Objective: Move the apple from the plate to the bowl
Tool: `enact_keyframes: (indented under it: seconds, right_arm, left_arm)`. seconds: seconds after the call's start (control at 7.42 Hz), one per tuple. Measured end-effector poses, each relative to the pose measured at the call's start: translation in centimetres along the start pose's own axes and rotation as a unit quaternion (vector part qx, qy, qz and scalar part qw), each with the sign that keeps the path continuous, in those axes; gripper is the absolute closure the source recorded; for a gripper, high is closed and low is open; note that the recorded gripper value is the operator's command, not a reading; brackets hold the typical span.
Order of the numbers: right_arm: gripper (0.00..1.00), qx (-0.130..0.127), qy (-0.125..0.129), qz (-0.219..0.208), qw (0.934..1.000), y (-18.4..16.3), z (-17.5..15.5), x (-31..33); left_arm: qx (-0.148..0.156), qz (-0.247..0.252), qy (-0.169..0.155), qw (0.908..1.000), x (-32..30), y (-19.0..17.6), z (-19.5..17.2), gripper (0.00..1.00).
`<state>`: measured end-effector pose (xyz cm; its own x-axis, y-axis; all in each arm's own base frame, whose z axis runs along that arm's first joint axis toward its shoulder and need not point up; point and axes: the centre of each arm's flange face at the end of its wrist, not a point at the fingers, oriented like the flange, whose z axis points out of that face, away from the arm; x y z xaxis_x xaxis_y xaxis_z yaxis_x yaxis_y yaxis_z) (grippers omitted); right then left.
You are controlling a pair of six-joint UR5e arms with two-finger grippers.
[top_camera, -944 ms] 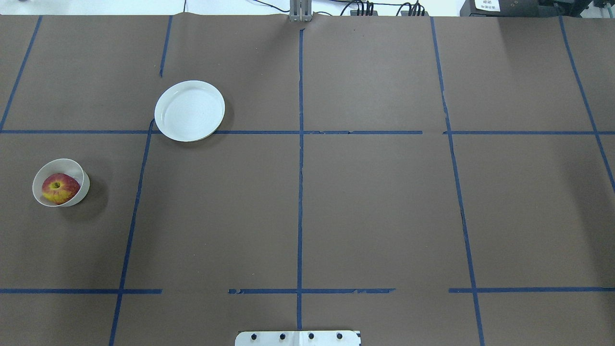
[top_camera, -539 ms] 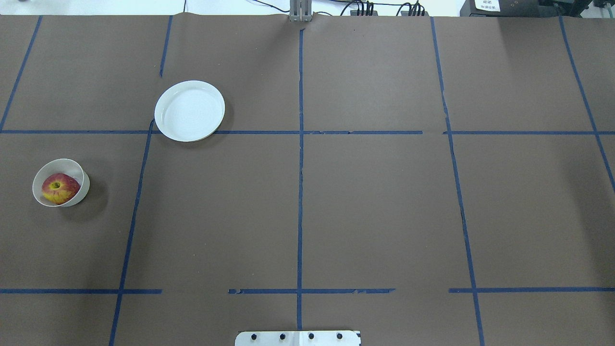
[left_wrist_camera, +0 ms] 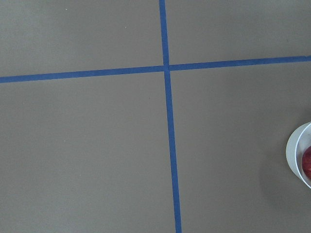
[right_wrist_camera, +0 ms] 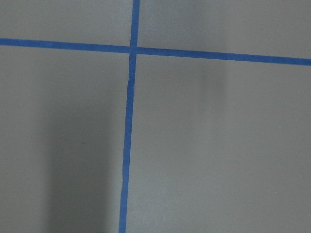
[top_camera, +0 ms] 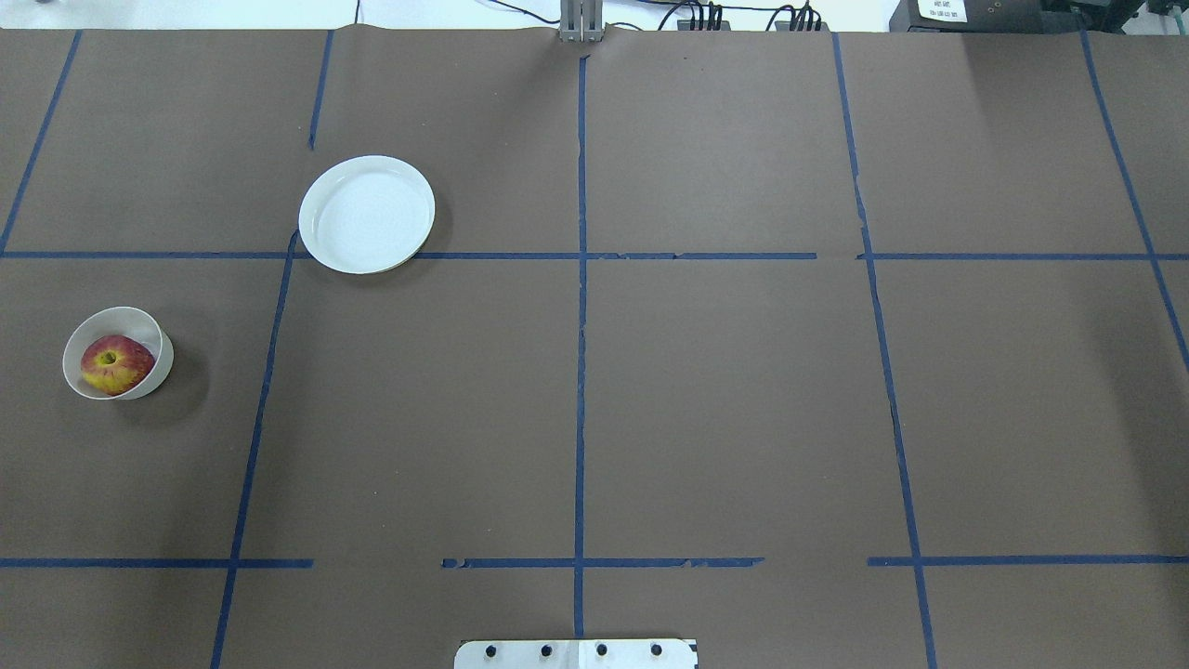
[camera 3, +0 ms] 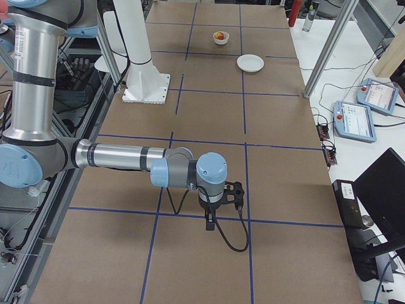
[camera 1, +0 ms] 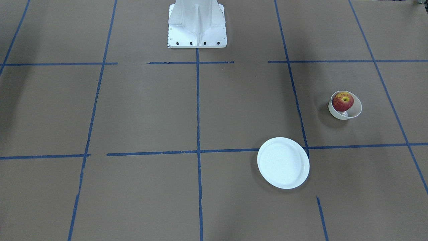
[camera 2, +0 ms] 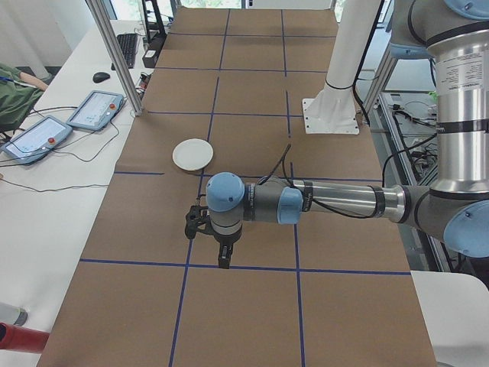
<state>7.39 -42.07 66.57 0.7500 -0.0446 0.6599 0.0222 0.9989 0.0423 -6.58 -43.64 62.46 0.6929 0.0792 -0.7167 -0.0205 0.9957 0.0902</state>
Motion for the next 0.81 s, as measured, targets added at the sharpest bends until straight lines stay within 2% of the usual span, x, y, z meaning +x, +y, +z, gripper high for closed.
enact_keyframes:
  seconds: [0.81]
  right_arm:
    - [0.00, 0.000, 0.000, 0.000, 1.0000, 0.01, -0.02, 0.03]
  left_arm:
    - [0.000, -0.001, 0.000, 1.0000, -0.22, -0.01, 0.14, 0.00]
